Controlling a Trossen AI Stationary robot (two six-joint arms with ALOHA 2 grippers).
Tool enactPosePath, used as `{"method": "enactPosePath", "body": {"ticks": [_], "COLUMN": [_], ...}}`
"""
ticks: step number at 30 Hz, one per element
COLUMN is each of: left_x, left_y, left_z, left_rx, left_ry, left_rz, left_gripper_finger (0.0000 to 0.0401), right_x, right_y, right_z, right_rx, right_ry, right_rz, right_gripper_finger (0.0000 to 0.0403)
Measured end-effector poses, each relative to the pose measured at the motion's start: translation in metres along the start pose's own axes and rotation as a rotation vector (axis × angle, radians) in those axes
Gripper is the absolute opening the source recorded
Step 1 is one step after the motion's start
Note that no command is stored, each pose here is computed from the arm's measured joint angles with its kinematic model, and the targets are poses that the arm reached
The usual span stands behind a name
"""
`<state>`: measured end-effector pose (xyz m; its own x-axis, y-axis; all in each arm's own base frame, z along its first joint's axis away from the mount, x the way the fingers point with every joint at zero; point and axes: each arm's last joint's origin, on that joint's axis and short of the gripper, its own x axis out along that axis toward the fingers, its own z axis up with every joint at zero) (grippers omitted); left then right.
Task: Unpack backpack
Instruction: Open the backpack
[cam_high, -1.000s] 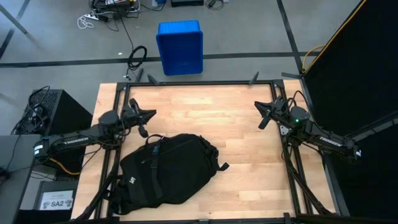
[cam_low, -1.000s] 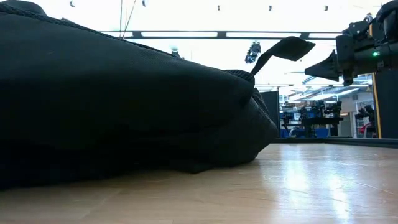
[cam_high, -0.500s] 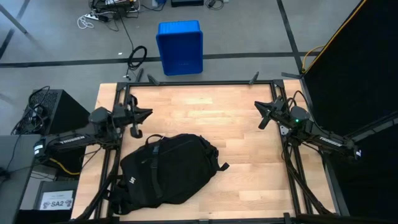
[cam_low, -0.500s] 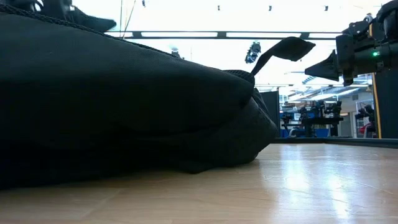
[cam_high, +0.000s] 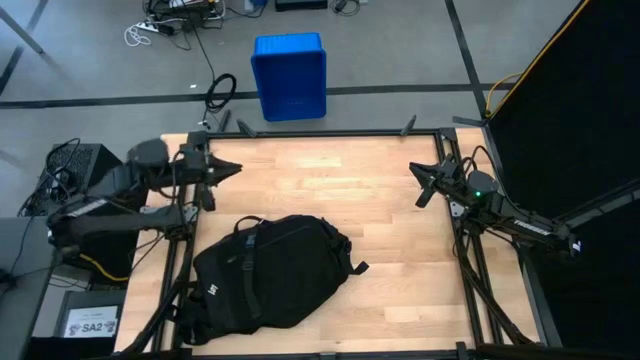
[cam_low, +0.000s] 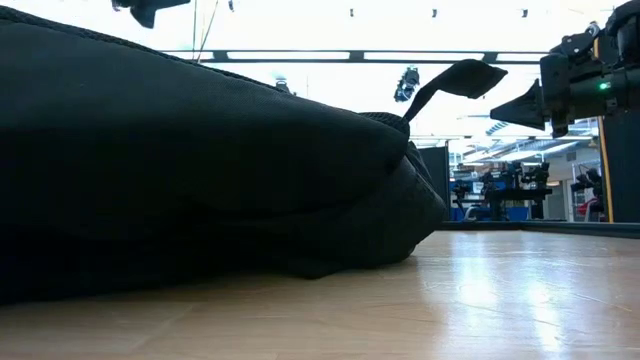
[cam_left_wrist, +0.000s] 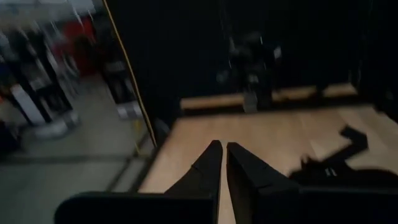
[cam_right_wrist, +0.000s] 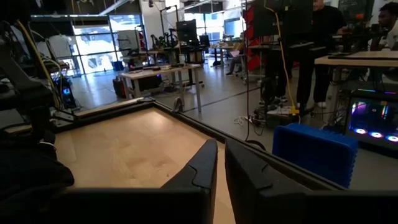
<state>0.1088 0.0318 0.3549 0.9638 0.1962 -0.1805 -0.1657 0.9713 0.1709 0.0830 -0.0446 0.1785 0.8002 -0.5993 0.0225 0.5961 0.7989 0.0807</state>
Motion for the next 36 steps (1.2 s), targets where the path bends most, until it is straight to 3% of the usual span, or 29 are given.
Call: {"method": "enactPosePath", "body": {"ticks": [8, 13, 23, 31, 36], "left_x": [0.041, 0.065, 0.101, 0.091, 0.080], "left_y": [-0.010, -0.028, -0.114, -0.184, -0.217], "left_z": [0.036, 0.055, 0.035, 0.025, 0.030], "left_rx": [0.041, 0.043, -0.022, -0.108, -0.280], "left_ry": [0.395, 0.662, 1.281, 1.355, 1.247], "left_rz": [-0.198, -0.242, -0.266, -0.251, -0.222], "left_gripper_finger": [0.0000, 0.0000, 0.0000, 0.0000, 0.0000], "right_x": [0.000, 0.000, 0.000, 0.000, 0.000], "right_y": [0.000, 0.000, 0.000, 0.000, 0.000], "right_z": [0.000, 0.000, 0.000, 0.000, 0.000], "right_rx": [0.000, 0.000, 0.000, 0.000, 0.000], "right_ry": [0.000, 0.000, 0.000, 0.001, 0.000], "right_rz": [0.000, 0.000, 0.000, 0.000, 0.000], "right_gripper_finger": [0.0002, 0.0008, 0.0001, 0.0009, 0.0004]}}
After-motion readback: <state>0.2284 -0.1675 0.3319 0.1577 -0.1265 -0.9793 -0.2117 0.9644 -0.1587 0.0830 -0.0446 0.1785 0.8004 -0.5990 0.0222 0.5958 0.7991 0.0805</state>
